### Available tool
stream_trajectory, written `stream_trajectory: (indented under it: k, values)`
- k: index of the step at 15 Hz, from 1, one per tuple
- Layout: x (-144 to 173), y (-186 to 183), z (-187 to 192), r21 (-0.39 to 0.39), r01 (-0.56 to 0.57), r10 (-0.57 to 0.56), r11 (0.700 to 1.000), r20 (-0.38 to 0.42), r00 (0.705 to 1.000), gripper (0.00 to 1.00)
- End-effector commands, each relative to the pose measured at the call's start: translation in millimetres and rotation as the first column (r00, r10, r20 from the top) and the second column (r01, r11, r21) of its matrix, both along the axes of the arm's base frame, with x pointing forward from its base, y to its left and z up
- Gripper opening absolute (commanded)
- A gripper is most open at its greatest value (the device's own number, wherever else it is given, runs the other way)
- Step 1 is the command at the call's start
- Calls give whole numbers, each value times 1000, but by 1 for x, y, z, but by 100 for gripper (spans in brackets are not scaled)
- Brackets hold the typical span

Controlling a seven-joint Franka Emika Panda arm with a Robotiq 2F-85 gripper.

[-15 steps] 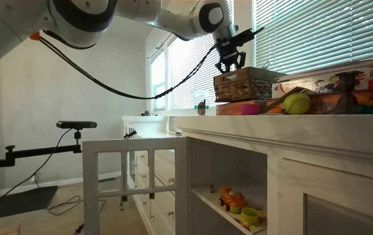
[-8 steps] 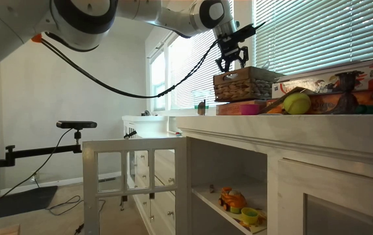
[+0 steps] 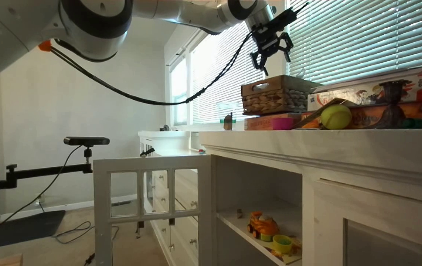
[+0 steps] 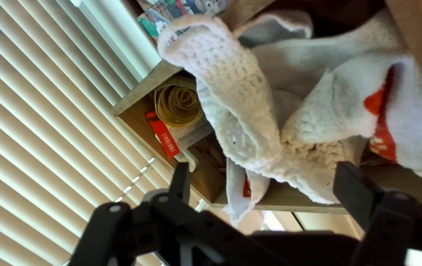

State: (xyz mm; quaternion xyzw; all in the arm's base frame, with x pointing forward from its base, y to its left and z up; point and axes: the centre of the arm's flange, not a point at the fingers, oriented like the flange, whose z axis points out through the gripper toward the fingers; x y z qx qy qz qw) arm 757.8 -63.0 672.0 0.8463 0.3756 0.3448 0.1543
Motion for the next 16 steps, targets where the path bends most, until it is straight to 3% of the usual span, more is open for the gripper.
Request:
stream_trajectory:
  k: [1,2,4,5,7,15,16]
  values:
    - [47,-12,7,-23,46,-46,999,19,999,92]
    - [51,-15,3,-29,51,-50,998,14,999,91]
    - [59,-19,-7,-43,61,-61,997,4,998,97]
    - [63,-22,-12,-50,67,-67,996,3,998,72]
    - [69,-26,-21,-53,73,-73,996,1,997,63]
    - [78,-37,-29,-57,98,-96,994,25,995,5]
    - [77,-36,-28,-53,99,-97,994,28,995,2]
